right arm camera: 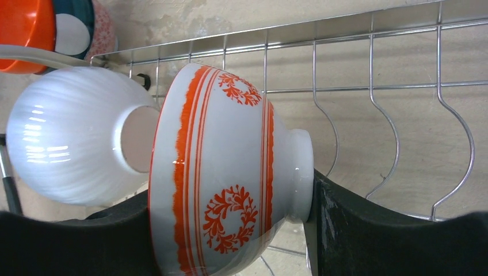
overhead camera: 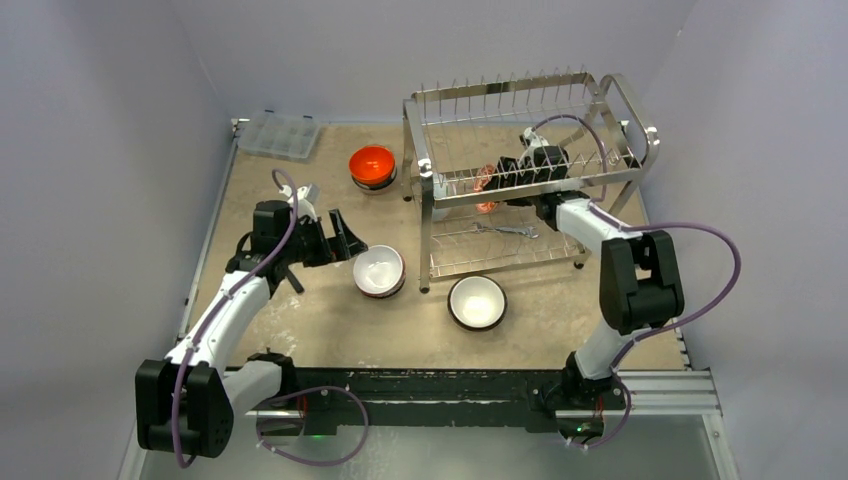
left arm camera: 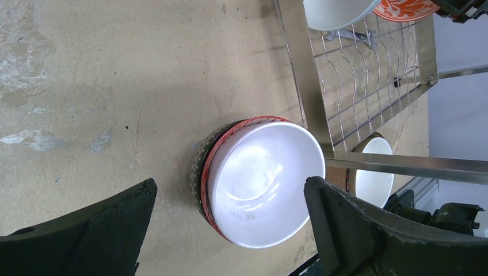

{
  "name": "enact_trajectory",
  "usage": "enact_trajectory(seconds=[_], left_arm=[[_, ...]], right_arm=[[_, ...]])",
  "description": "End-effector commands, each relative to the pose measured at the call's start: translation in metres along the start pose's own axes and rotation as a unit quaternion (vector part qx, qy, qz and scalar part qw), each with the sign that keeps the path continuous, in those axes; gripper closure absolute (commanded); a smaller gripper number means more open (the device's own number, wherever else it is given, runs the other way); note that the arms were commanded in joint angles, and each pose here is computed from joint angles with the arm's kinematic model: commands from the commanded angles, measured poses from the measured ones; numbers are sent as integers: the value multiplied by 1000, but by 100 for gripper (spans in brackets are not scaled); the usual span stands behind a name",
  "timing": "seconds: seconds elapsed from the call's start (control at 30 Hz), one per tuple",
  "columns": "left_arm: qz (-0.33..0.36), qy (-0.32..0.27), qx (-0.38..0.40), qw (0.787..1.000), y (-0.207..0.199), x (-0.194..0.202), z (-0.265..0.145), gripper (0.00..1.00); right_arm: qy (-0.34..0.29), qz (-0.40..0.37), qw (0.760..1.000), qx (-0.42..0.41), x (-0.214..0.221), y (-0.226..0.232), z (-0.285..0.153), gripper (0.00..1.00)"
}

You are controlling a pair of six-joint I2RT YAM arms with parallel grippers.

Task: Load the bowls into the dish rack
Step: Place the bowl in the dish rack.

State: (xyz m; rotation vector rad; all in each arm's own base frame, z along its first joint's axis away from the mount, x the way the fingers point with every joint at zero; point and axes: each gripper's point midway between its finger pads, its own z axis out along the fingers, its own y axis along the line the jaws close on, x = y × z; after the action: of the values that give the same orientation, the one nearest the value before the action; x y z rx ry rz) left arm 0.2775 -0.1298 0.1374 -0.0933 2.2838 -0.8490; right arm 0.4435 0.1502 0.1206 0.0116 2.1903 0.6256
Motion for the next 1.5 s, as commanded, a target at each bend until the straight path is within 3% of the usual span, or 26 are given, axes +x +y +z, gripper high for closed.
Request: enact_trajectory(seconds=[0.0,0.37,0.67,1.1,1.47], left_arm=[[10,2,9,1000,0,1,2,2],[6,5,23,1000,-3,2,4,2],[3,8,24,1000,-3,3,5,3],[0,11,23,1000,-2,5,6,3],[-2,11,24,1000,-2,5,7,3]], right_arm=[[-64,-40,997,-19,-43,18,4,100],[-57,-64,996,-14,-41,26,31,100],[-35,-126,990,43,-24,32,48,100],[-26,-186,973,132,-7,23,41,100],[-28,-181,971,152,-1,16,27,100]])
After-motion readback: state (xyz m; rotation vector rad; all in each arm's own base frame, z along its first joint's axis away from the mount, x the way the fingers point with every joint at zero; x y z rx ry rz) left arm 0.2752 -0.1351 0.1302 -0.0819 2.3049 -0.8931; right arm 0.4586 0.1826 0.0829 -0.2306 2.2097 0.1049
